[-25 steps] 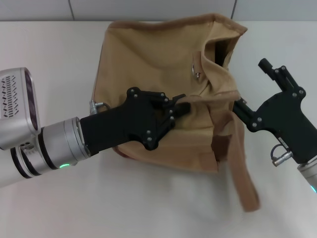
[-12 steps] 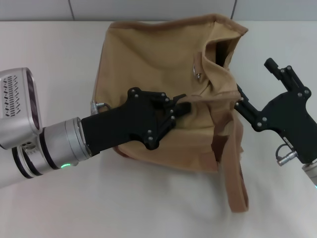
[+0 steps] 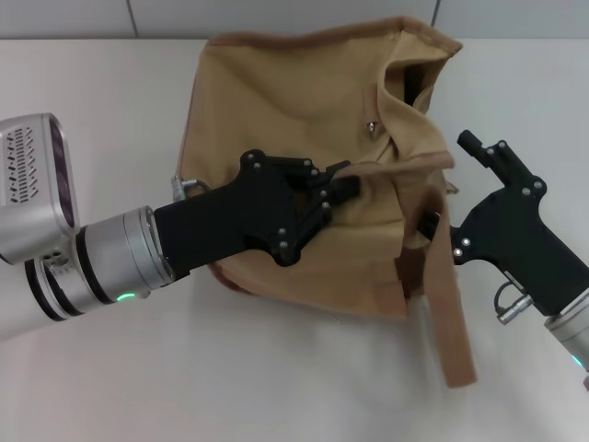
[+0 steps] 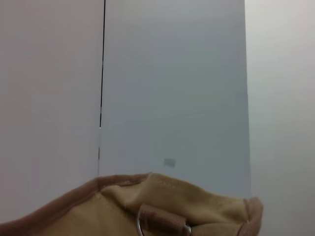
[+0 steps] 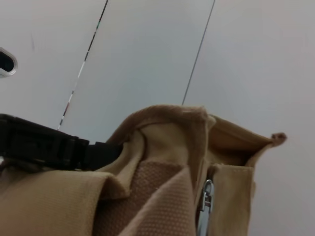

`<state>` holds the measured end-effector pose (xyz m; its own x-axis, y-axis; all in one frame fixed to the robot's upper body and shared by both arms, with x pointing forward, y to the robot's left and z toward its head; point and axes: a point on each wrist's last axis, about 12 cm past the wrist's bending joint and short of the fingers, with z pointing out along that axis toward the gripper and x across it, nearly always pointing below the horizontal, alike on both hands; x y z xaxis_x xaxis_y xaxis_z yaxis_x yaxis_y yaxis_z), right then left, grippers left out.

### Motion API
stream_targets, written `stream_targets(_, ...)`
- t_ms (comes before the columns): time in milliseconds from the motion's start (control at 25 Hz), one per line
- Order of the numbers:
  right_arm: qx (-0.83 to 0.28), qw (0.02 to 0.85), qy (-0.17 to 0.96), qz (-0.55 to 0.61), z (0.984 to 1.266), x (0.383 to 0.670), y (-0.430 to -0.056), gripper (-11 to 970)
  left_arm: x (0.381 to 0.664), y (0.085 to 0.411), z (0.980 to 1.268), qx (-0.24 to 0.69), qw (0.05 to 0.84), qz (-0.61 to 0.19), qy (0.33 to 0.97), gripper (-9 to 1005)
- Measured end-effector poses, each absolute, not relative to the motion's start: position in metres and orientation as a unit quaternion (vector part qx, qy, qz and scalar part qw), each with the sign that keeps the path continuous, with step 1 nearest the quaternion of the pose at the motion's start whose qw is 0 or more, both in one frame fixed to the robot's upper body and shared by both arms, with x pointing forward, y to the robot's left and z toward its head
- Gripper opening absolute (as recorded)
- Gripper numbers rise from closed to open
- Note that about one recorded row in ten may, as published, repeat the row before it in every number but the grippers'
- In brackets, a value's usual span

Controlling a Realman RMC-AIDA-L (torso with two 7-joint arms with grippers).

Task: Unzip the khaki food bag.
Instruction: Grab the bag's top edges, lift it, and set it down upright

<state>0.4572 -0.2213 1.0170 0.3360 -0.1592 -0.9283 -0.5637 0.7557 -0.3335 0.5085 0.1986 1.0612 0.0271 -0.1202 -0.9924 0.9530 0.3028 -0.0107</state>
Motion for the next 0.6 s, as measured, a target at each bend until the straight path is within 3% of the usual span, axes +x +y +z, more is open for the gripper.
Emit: stream_targets(600, -0.304, 0.763, 0.552, 0.144, 1.0242, 0.4654, -0.2104, 757, 0.5071, 0.1941, 1.0604, 0.382, 0.596, -0.456, 0.539, 78)
